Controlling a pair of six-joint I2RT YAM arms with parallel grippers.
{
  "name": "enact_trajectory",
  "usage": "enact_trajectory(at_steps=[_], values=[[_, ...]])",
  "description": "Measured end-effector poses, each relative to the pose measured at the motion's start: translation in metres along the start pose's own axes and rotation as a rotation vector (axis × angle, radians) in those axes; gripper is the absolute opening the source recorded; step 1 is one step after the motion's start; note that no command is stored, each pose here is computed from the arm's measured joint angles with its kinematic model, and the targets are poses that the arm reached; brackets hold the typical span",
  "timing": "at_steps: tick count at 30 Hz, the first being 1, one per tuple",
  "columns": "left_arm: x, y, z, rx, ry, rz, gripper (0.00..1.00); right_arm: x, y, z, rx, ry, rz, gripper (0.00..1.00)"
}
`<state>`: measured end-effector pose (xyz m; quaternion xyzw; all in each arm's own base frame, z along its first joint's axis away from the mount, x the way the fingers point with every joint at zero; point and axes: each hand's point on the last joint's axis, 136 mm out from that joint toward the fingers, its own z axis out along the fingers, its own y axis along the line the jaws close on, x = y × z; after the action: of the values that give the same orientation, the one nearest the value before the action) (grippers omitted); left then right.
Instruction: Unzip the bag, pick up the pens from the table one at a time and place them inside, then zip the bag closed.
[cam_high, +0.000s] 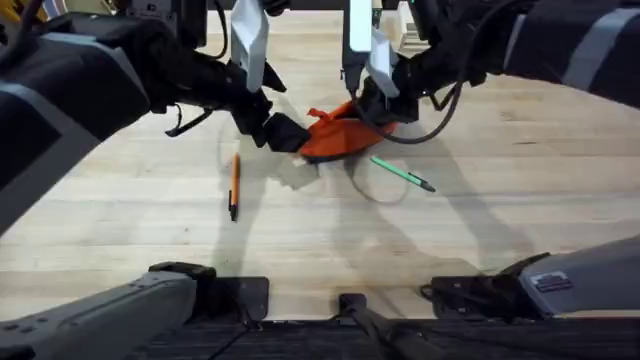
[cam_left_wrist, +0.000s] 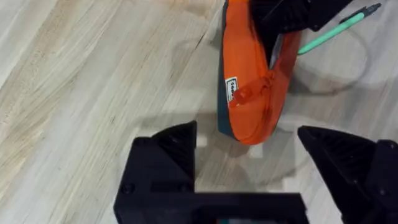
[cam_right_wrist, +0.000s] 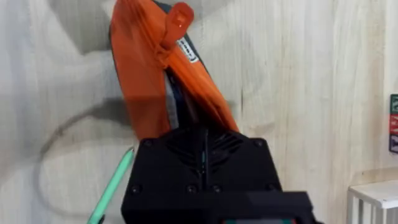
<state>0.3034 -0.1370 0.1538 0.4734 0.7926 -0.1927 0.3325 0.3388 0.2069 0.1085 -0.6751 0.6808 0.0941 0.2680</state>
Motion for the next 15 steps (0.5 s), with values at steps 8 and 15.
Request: enact_trajectory(at_steps=[8, 15], values=[[0.0, 0.0, 0.0, 0.0, 0.0, 0.0, 0.994, -0.003, -0.009, 0.007, 0.025, -0.015, -0.014, 0.03], [0.0, 0.0, 0.0, 0.0, 0.0, 0.0, 0.994, 0.003, 0.006, 0.016, -0.043, 0.002, 0.006, 0.03]])
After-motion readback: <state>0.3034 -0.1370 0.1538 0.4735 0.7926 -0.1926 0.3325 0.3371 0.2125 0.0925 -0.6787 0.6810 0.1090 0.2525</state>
